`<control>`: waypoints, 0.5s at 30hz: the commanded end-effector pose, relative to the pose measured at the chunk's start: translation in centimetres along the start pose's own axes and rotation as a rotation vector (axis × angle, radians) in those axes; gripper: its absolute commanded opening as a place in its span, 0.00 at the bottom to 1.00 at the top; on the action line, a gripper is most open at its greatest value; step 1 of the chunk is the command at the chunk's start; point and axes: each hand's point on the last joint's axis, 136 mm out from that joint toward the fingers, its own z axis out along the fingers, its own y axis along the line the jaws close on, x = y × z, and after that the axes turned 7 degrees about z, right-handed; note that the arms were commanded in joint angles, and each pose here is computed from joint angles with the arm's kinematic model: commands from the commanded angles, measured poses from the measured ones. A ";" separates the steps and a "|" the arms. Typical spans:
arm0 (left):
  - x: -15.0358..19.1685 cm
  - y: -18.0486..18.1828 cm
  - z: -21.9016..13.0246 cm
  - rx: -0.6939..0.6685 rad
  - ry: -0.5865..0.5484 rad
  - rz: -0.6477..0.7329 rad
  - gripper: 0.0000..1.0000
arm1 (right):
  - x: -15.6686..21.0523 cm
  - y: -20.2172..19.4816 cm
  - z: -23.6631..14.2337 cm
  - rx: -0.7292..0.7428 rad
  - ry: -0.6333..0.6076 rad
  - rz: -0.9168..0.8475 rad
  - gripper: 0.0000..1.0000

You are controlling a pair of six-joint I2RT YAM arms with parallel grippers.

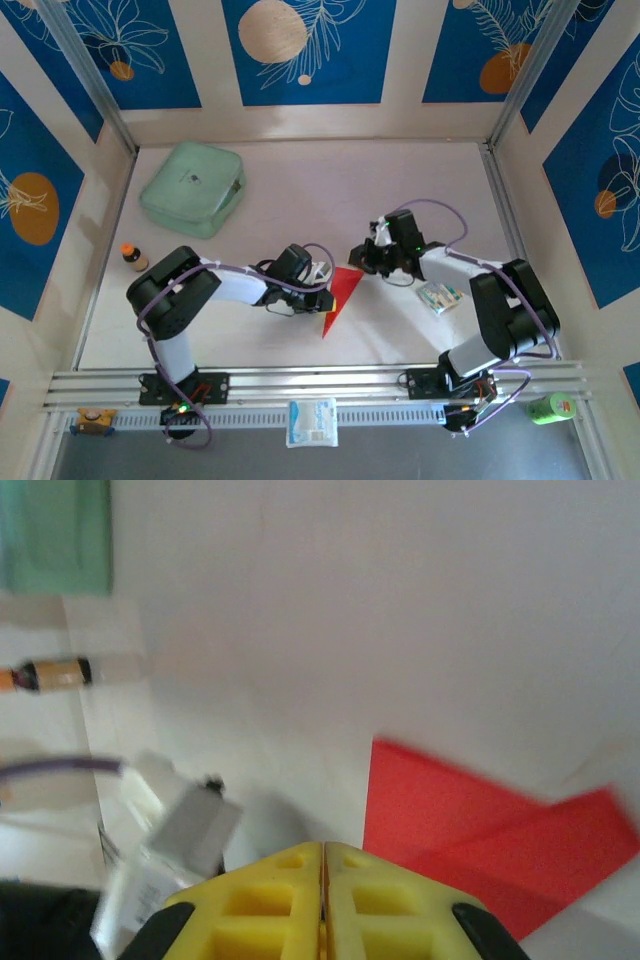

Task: Fold a paper plane with a square sheet of paper (pick it up from the middle)
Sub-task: Fold the wing for the fifth time at the center of the table.

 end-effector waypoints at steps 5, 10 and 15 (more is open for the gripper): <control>5.2 5.2 0.3 -0.160 0.135 -0.153 0.00 | 6.2 -2.6 2.0 0.052 0.107 0.089 0.08; 5.1 5.1 0.4 -0.155 0.132 -0.154 0.00 | 8.3 -4.9 3.1 0.120 0.161 0.108 0.07; 5.1 5.1 0.3 -0.154 0.130 -0.153 0.00 | 8.4 -6.5 2.8 0.158 0.144 0.135 0.07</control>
